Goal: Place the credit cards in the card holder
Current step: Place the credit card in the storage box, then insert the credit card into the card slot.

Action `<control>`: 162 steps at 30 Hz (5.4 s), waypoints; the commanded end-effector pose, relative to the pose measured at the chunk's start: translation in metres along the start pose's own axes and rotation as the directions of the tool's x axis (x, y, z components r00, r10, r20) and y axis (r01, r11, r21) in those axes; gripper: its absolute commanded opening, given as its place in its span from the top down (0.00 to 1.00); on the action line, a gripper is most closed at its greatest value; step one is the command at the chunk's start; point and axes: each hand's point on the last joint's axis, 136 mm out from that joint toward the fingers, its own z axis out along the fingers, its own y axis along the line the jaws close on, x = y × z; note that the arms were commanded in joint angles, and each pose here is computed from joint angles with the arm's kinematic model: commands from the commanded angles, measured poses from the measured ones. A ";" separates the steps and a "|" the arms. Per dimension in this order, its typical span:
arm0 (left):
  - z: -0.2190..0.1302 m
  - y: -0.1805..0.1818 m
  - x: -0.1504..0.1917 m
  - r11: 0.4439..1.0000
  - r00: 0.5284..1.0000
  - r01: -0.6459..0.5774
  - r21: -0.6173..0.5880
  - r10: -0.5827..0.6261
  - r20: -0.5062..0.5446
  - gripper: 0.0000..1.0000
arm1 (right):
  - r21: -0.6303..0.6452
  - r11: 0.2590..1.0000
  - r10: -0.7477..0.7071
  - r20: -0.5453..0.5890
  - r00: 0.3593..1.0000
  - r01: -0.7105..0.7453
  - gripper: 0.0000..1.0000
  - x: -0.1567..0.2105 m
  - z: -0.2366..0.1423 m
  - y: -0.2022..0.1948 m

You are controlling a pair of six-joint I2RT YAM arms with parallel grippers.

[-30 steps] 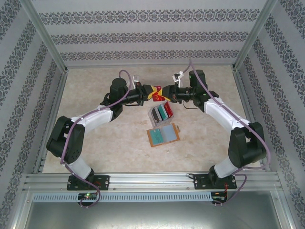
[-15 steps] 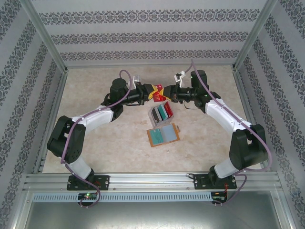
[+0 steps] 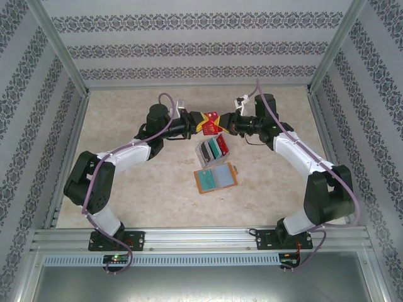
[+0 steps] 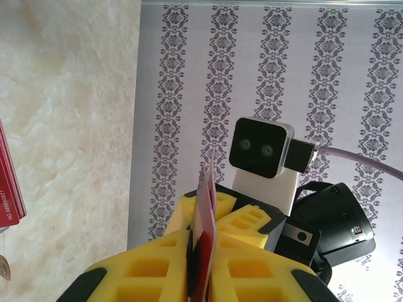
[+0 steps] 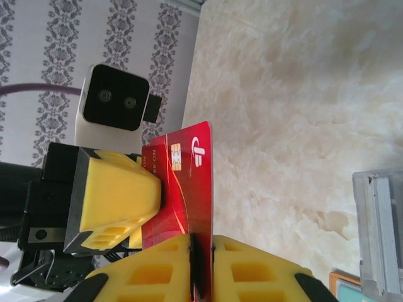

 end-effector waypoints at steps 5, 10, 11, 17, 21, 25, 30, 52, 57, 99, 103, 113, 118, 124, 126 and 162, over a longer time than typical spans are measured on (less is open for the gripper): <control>-0.001 -0.034 0.008 0.992 0.997 -0.071 0.108 0.074 -0.020 0.88 | 0.119 0.991 0.053 0.101 0.993 -0.065 0.91 -0.009 -0.013 -0.033; -0.001 -0.025 0.006 0.995 0.999 -0.050 0.090 0.051 -0.008 0.90 | 0.146 0.987 0.052 0.145 0.988 -0.073 0.95 -0.014 -0.023 -0.038; -0.002 -0.020 0.005 0.997 0.999 -0.036 0.074 0.036 0.003 0.91 | 0.152 0.986 0.046 0.160 0.986 -0.070 0.95 -0.015 -0.026 -0.038; -0.014 0.032 -0.001 0.978 0.986 0.147 -0.146 -0.132 0.106 1.00 | 0.225 0.974 -0.087 0.196 0.977 0.042 0.96 -0.021 -0.040 -0.038; -0.020 0.051 0.000 0.954 0.983 0.164 -0.251 -0.136 0.127 1.00 | 0.316 0.944 -0.163 0.186 0.969 0.098 0.96 -0.020 -0.041 -0.054; -0.021 0.066 0.001 0.940 0.980 0.183 -0.288 -0.151 0.128 1.00 | 0.406 0.897 -0.231 0.091 0.969 0.176 0.96 -0.010 -0.029 -0.074; -0.026 0.074 0.002 0.930 0.988 0.131 -0.344 -0.096 0.118 1.00 | 0.497 0.808 -0.314 -0.092 0.945 0.317 0.95 0.011 -0.009 -0.094; -0.028 0.070 0.006 0.929 0.995 0.075 -0.363 -0.047 0.087 1.00 | 0.597 0.675 -0.364 -0.243 0.899 0.434 0.89 0.022 0.018 -0.132; -0.027 0.069 0.008 0.933 0.997 0.058 -0.356 -0.036 0.068 1.00 | 0.590 0.686 -0.365 -0.225 0.903 0.425 0.78 0.022 0.015 -0.123; 0.007 -0.010 0.063 0.977 0.973 -0.207 0.050 0.211 -0.089 0.99 | -0.160 0.987 -0.017 -0.136 0.991 -0.005 0.72 0.050 -0.005 0.000; 0.011 -0.006 0.057 0.979 0.976 -0.201 0.036 0.203 -0.074 0.97 | -0.147 0.989 -0.006 -0.115 0.993 -0.011 0.86 0.045 -0.007 -0.001; 0.015 0.007 0.059 0.986 0.980 -0.166 0.014 0.167 -0.106 0.75 | -0.106 0.994 0.012 0.028 1.000 -0.009 0.99 0.022 -0.018 -0.009; 0.012 0.010 0.060 0.987 0.982 -0.163 0.009 0.163 -0.098 0.75 | -0.112 0.993 0.031 0.054 0.998 -0.025 0.99 0.016 -0.020 -0.011; 0.013 0.005 0.058 0.985 0.981 -0.174 0.013 0.174 -0.088 0.84 | -0.110 0.993 0.049 0.042 0.998 -0.044 0.98 0.016 -0.019 -0.015; 0.012 0.009 0.057 0.985 0.982 -0.170 -0.004 0.169 -0.084 0.87 | -0.094 0.994 0.055 0.051 0.997 -0.050 0.96 0.016 -0.019 -0.022; -0.027 0.158 0.126 0.889 0.985 -0.165 -0.427 0.174 -0.019 1.00 | 0.690 0.701 0.029 -0.281 0.959 0.181 0.62 0.137 -0.024 -0.208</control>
